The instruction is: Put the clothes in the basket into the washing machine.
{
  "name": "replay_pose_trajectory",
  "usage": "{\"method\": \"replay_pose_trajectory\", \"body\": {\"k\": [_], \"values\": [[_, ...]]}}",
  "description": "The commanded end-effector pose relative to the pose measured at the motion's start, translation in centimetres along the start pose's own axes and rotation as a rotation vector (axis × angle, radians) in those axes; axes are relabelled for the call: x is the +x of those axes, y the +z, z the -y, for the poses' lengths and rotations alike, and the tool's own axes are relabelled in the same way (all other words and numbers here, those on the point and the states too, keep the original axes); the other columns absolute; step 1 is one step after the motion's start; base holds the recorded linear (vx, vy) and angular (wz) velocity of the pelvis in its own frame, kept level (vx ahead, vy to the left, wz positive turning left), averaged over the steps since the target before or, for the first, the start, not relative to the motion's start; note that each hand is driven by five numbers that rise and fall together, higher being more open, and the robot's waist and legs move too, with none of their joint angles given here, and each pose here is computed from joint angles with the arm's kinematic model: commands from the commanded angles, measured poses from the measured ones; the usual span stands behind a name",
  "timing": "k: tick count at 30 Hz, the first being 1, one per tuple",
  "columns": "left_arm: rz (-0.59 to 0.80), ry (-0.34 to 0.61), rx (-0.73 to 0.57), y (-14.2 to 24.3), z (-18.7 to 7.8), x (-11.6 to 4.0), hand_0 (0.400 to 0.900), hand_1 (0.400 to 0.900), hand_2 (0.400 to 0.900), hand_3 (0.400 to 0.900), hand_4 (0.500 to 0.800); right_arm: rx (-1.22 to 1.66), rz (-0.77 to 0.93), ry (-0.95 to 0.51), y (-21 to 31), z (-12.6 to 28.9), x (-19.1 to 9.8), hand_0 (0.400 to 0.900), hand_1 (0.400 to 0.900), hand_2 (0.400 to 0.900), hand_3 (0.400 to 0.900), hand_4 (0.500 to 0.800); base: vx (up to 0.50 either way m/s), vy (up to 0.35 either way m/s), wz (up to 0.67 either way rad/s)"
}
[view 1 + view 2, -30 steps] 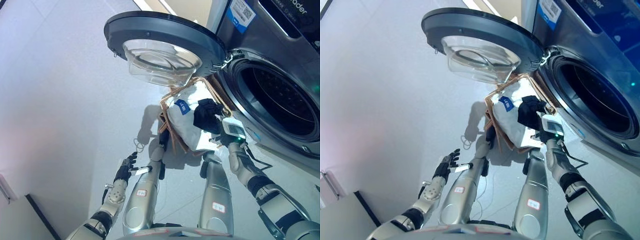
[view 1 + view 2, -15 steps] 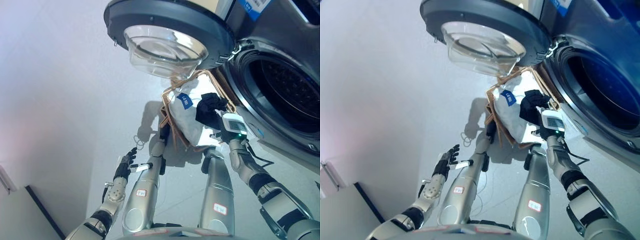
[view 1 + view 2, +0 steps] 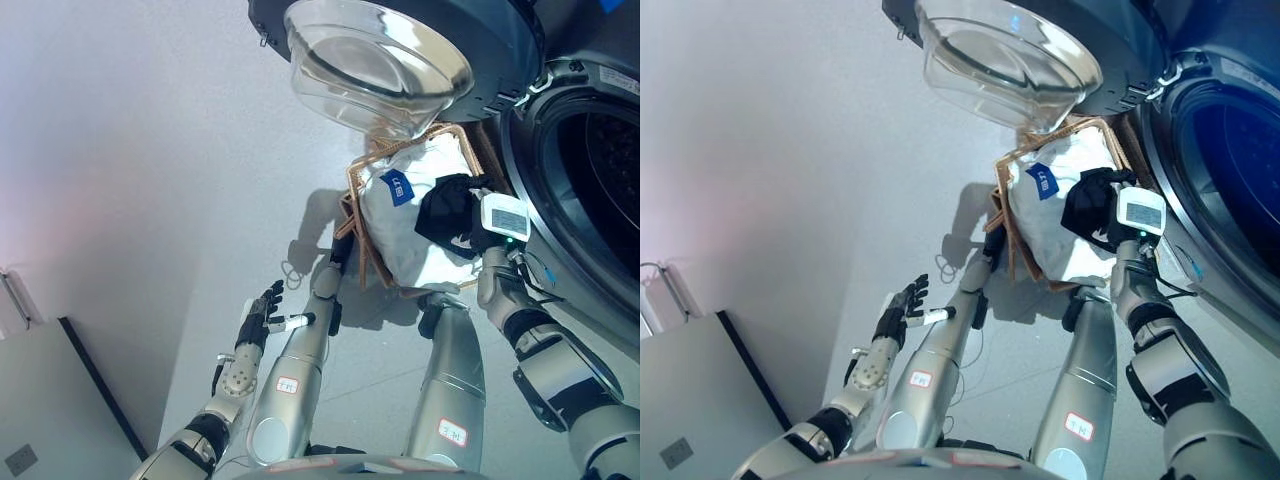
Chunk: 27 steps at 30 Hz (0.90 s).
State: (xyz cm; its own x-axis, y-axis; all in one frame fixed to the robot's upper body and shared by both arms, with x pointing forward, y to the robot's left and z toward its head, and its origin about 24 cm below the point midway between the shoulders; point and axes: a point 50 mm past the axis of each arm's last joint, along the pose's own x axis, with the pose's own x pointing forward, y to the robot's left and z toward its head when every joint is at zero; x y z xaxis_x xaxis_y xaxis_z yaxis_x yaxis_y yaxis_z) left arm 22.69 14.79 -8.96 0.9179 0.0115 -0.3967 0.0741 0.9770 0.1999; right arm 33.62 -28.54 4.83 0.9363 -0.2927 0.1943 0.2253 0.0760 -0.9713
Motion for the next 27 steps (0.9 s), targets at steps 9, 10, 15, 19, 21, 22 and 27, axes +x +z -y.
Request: {"method": "replay_pose_trajectory", "body": {"k": [9,10,15,19,21,22,27], "values": [[-0.154,0.085,0.023,-3.9,-1.8,-2.1,0.900,0.900,0.900,0.900,0.800,-0.004,-0.060,-0.111,-2.1,1.7,0.4,0.900,0.900,0.900,0.900,0.800,-0.002,0.023,0.11],[-0.154,0.086,0.016,-3.9,-1.8,-2.1,0.900,0.900,0.900,0.900,0.800,-0.002,-0.066,-0.113,-2.2,1.8,0.5,0.900,0.900,0.900,0.900,0.800,-0.005,0.047,0.06],[-0.161,0.106,-0.012,-3.9,-1.9,-2.0,0.900,0.900,0.900,0.900,0.800,-0.009,-0.134,-0.168,-3.6,4.0,1.8,0.900,0.900,0.900,0.900,0.800,-0.001,0.043,0.15],[-0.043,0.058,-0.060,-2.3,-1.4,-2.5,0.900,0.900,0.900,0.900,0.800,-0.039,-0.173,-0.175,-4.7,5.0,2.2,0.900,0.900,0.900,0.900,0.800,0.041,0.073,0.03],[-0.050,0.050,-0.085,-2.8,-1.4,-3.1,0.900,0.900,0.900,0.900,0.800,-0.047,-0.186,-0.172,-4.9,5.2,2.3,0.900,0.900,0.900,0.900,0.800,0.043,0.061,-0.05],[-0.052,0.043,-0.080,-2.9,-1.3,-3.3,0.900,0.900,0.900,0.900,0.800,-0.051,-0.184,-0.161,-4.8,4.9,2.2,0.900,0.900,0.900,0.900,0.800,0.039,0.024,-0.10],[-0.059,0.037,-0.065,-2.8,-1.5,-2.9,0.900,0.900,0.900,0.900,0.800,-0.048,-0.165,-0.168,-3.6,5.5,3.1,0.537,0.537,0.537,0.537,0.582,0.017,0.008,-0.05]]}}
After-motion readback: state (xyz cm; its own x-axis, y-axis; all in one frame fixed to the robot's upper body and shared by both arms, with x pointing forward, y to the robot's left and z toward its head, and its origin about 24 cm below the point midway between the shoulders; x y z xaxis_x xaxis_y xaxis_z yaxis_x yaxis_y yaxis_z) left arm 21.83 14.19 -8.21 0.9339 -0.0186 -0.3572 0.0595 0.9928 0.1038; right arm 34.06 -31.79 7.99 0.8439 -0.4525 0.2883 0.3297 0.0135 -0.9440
